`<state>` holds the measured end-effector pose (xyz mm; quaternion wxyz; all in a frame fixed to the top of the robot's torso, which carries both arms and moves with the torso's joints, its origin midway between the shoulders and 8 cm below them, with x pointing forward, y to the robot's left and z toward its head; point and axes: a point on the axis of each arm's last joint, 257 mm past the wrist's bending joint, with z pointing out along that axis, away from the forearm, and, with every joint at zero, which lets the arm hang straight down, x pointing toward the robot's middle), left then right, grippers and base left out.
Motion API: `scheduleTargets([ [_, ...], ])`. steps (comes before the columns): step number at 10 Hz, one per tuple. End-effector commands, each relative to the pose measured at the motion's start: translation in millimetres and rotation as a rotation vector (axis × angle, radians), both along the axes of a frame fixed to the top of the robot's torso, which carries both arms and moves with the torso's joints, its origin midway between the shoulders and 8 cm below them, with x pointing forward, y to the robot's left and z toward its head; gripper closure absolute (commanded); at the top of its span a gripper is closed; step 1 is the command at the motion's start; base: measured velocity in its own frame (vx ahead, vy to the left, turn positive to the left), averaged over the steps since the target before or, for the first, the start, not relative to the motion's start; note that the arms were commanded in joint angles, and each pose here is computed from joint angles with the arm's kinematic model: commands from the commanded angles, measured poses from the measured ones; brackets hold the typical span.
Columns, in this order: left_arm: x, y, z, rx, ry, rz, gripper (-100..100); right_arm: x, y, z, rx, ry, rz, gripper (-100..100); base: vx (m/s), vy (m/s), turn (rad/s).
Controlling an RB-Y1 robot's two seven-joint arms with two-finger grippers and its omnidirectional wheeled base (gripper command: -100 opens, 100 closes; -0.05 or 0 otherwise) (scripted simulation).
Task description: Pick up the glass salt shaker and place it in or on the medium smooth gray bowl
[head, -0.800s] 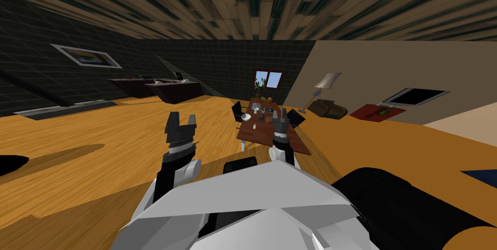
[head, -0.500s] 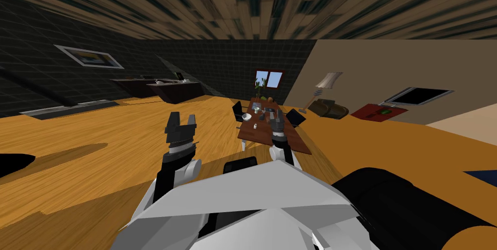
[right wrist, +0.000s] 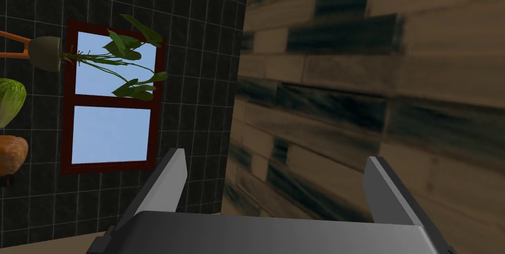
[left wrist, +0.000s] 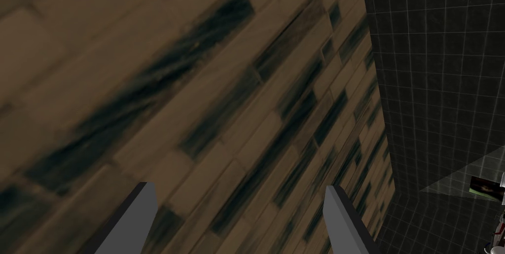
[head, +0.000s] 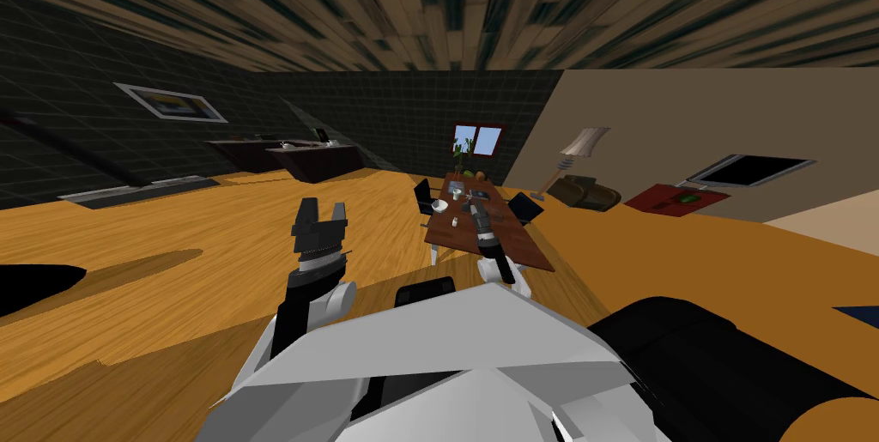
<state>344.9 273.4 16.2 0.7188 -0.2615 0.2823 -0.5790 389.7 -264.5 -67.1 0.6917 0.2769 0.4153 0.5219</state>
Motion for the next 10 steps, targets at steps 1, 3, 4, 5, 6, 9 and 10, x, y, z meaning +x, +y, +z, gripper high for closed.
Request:
scheduleTargets([
  [1, 0, 0.0, 0, 0.0, 0.0, 0.0, 0, 8, -5, -18, -0.027, 0.042, -0.007, -100, -0.012, 0.043, 0.005],
  [3, 0, 0.0, 0, 0.0, 0.0, 0.0, 0, 25, -12, -53, -0.114, 0.136, -0.023, -100, -0.01, 0.057, 0.028],
  [4, 0, 0.0, 0, 0.0, 0.0, 0.0, 0, 32, -16, -65, -0.16, 0.172, -0.032, -100, -0.004, 0.079, 0.035],
  [5, 0, 0.0, 0, 0.0, 0.0, 0.0, 0, 40, -23, -86, -0.208, 0.223, -0.044, -100, -0.01, 0.087, 0.032],
  [6, 0, 0.0, 0, 0.0, 0.0, 0.0, 0, 41, -26, -96, -0.208, 0.245, -0.048, -100, -0.006, 0.062, 0.007],
  [9, 0, 0.0, 0, 0.0, 0.0, 0.0, 0, 53, -42, -128, -0.307, 0.329, -0.074, -100, 0.004, 0.045, 0.022],
  [10, 0, 0.0, 0, 0.0, 0.0, 0.0, 0, 53, -45, -136, -0.307, 0.348, -0.077, -100, 0.008, 0.042, 0.019],
])
